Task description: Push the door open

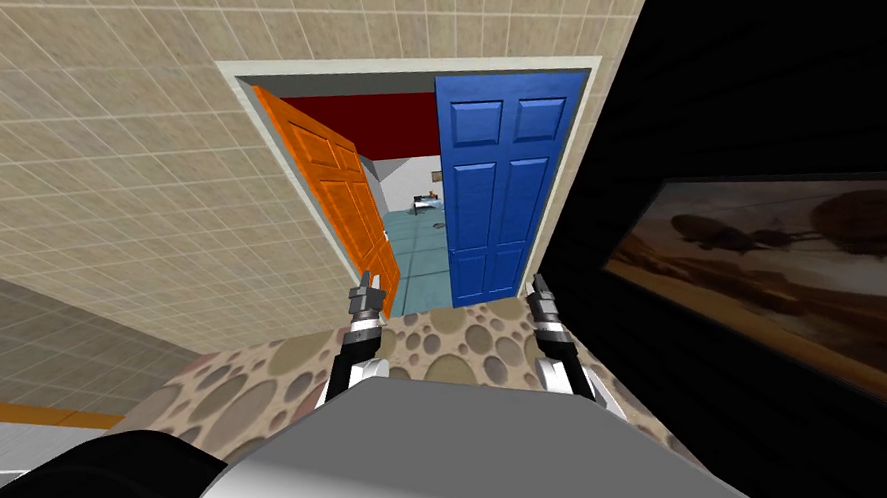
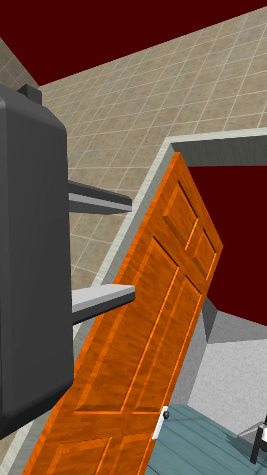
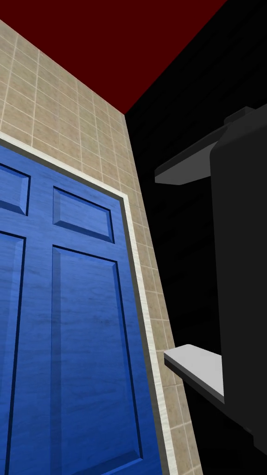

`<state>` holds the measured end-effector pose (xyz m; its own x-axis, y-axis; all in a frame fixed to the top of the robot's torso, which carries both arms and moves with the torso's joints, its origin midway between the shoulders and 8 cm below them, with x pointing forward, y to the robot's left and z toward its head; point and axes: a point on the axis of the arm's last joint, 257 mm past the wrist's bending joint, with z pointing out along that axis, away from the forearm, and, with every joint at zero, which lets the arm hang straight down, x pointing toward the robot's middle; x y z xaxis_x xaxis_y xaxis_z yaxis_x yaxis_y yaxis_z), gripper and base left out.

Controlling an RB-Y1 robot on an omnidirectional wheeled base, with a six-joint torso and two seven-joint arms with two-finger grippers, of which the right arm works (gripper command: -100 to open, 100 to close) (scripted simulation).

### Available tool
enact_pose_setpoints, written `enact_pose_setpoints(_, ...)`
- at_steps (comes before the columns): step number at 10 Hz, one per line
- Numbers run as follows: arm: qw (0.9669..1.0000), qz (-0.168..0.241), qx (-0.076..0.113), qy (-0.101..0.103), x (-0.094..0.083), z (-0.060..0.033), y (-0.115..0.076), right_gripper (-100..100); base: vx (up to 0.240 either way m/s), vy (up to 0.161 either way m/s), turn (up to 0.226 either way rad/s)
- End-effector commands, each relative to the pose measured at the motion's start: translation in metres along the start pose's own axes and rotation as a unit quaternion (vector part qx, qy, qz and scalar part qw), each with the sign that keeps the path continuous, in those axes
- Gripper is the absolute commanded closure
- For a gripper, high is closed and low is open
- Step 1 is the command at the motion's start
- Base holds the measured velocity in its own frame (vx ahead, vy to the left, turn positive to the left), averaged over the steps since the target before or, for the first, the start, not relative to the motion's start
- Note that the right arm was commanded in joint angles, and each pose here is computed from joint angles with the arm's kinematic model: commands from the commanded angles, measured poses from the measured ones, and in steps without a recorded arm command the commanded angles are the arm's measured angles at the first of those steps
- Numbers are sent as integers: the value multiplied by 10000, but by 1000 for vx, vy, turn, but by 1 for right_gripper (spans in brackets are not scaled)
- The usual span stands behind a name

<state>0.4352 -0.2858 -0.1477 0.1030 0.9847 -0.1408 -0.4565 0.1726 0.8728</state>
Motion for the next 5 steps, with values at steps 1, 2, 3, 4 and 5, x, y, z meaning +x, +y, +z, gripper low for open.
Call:
enact_pose_setpoints(1,9999,32,120,27,43,5,-139,-100,102,19,34)
enact_pose_setpoints(2,9998,50,192,44,69,-5,-225,-100,97,28,54)
enact_pose_setpoints(3,9996,69,250,61,96,-9,-297,-100,104,37,45)
enact_pose_setpoints(4,9994,87,336,79,124,-26,-393,-100,101,35,42)
enact_pose_setpoints(5,9994,87,337,79,124,-27,-394,-100,72,17,15)
